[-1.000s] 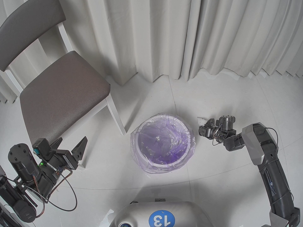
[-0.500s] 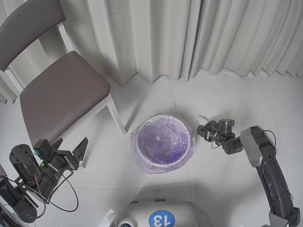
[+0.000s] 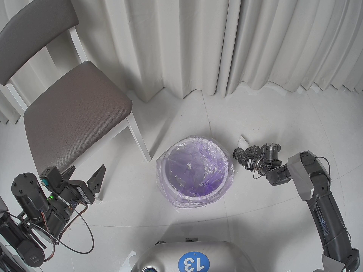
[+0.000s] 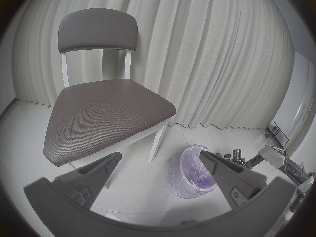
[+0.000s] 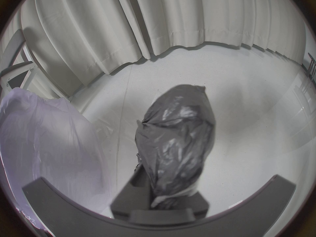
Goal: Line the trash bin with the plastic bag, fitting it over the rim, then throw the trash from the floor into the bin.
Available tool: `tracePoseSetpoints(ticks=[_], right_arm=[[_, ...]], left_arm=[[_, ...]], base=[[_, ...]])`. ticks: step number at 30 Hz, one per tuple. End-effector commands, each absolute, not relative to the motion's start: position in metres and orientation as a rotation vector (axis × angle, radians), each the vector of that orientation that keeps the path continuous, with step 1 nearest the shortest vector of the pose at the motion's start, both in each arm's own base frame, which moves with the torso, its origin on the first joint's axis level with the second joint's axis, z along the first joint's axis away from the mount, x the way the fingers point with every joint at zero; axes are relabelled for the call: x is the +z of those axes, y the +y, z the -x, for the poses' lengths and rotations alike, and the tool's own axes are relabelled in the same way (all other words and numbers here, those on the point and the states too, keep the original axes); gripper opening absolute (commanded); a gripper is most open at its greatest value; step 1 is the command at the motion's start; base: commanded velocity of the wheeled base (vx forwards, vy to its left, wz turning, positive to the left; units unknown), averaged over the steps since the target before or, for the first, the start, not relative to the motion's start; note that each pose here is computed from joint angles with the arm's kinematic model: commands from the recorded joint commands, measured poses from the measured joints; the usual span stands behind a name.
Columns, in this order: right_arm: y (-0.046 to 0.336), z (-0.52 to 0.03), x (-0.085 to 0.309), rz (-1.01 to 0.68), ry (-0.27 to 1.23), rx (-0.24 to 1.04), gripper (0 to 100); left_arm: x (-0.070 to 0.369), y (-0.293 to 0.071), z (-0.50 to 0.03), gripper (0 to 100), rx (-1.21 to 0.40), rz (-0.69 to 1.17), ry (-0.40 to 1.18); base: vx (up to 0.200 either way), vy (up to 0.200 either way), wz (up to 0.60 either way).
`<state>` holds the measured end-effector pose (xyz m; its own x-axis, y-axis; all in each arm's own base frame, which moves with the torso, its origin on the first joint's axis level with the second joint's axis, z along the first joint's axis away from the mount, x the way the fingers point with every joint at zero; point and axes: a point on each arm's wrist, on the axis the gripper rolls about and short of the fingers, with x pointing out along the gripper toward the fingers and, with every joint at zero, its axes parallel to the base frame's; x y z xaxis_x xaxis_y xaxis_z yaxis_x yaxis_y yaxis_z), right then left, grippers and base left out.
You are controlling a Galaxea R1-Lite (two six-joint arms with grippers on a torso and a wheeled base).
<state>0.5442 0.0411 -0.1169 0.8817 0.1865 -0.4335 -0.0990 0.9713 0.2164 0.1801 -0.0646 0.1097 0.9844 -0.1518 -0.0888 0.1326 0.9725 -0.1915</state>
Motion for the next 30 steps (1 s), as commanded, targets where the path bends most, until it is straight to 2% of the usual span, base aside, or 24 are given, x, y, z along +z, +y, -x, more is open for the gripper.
tracePoseSetpoints(ticks=[1,5,8,11,15,18,19,25,30], right_arm=[[0.041,-0.545,-0.114,-0.191,0.47,0.15,0],[0.039,-0.545,-0.11,-0.192,0.481,0.144,0],[0.035,-0.548,-0.091,-0.189,0.467,0.136,0],[0.022,-0.533,-0.024,-0.132,0.466,0.131,0],[0.015,-0.507,0.035,-0.085,0.434,0.18,0],[0.013,-0.501,0.045,-0.08,0.426,0.191,0],[0.01,-0.488,0.07,-0.078,0.385,0.199,0],[0.01,-0.464,0.105,-0.035,0.293,0.228,0],[0.027,-0.434,0.138,-0.01,0.168,0.29,0]], left_arm=[[0.108,-0.064,-0.177,100,-0.142,0.184,0.111],[0.107,-0.064,-0.177,100,-0.142,0.183,0.113],[0.108,-0.063,-0.177,100,-0.142,0.184,0.111],[0.109,-0.063,-0.177,100,-0.143,0.185,0.109],[0.107,-0.064,-0.177,100,-0.142,0.182,0.116],[0.107,-0.064,-0.177,100,-0.142,0.182,0.117],[0.105,-0.066,-0.178,100,-0.15,0.18,0.124],[0.105,-0.066,-0.178,100,-0.152,0.179,0.124],[0.105,-0.066,-0.178,100,-0.152,0.179,0.126]], base=[[0.0,0.0,0.0],[0.0,0.0,0.0],[0.0,0.0,0.0],[0.0,0.0,0.0],[0.0,0.0,0.0],[0.0,0.0,0.0],[0.0,0.0,0.0],[0.0,0.0,0.0],[0.0,0.0,0.0]])
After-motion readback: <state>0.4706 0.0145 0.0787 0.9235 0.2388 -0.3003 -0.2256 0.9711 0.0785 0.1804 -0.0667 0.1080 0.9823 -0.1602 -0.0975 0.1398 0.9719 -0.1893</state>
